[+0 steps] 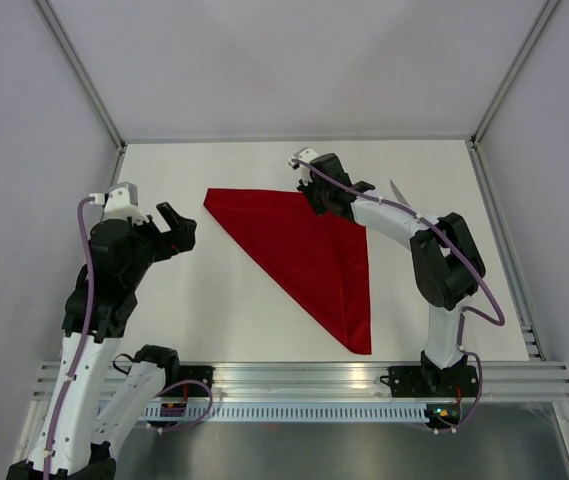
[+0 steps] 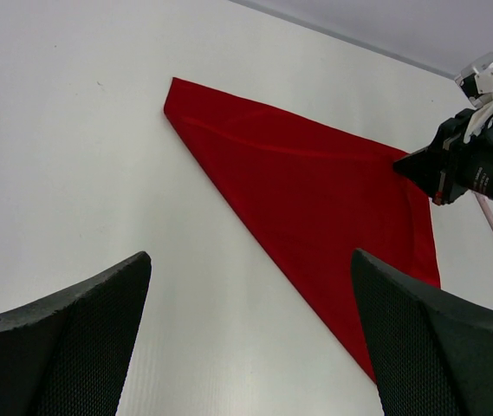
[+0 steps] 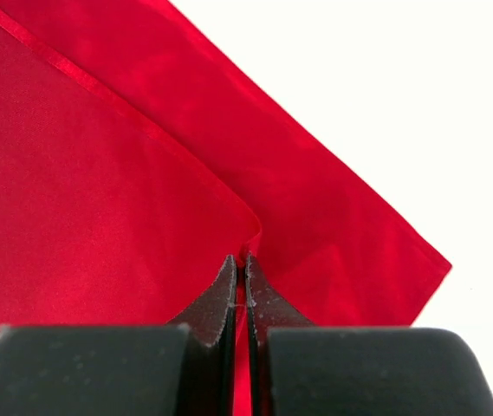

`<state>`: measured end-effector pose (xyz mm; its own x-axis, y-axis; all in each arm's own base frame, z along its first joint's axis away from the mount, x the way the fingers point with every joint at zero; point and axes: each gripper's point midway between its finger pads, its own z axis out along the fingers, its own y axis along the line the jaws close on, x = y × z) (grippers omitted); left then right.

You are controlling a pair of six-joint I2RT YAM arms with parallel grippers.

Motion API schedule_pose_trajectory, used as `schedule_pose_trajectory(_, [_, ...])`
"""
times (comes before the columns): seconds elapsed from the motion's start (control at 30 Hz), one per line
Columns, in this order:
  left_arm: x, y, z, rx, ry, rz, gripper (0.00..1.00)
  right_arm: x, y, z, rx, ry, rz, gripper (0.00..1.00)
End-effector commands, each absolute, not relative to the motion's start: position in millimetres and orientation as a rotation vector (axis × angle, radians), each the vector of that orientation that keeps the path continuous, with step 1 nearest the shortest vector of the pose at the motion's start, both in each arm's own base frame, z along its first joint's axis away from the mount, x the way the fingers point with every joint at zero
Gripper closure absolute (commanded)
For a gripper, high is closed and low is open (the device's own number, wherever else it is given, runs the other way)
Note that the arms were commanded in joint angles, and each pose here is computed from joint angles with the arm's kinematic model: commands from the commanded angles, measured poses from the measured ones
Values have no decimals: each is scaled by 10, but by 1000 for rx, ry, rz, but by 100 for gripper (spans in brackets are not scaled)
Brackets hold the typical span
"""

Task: Fold the napkin, place the utensils inside, and roll it up
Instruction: Fold the napkin

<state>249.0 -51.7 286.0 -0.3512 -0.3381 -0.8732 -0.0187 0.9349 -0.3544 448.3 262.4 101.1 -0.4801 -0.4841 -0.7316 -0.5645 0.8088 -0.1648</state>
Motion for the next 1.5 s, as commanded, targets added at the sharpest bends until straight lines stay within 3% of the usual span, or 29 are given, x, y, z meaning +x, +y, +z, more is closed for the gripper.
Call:
schedule_pose_trajectory(0.0, [2540, -546, 2931, -197, 1875, -338, 0, 4560, 2500, 1173, -715, 2137, 109, 99])
schedule_pose_trajectory(1.47, [2548, -565, 2736, -192, 1919, -338, 0, 5074, 1589, 850, -478, 2241, 0, 100])
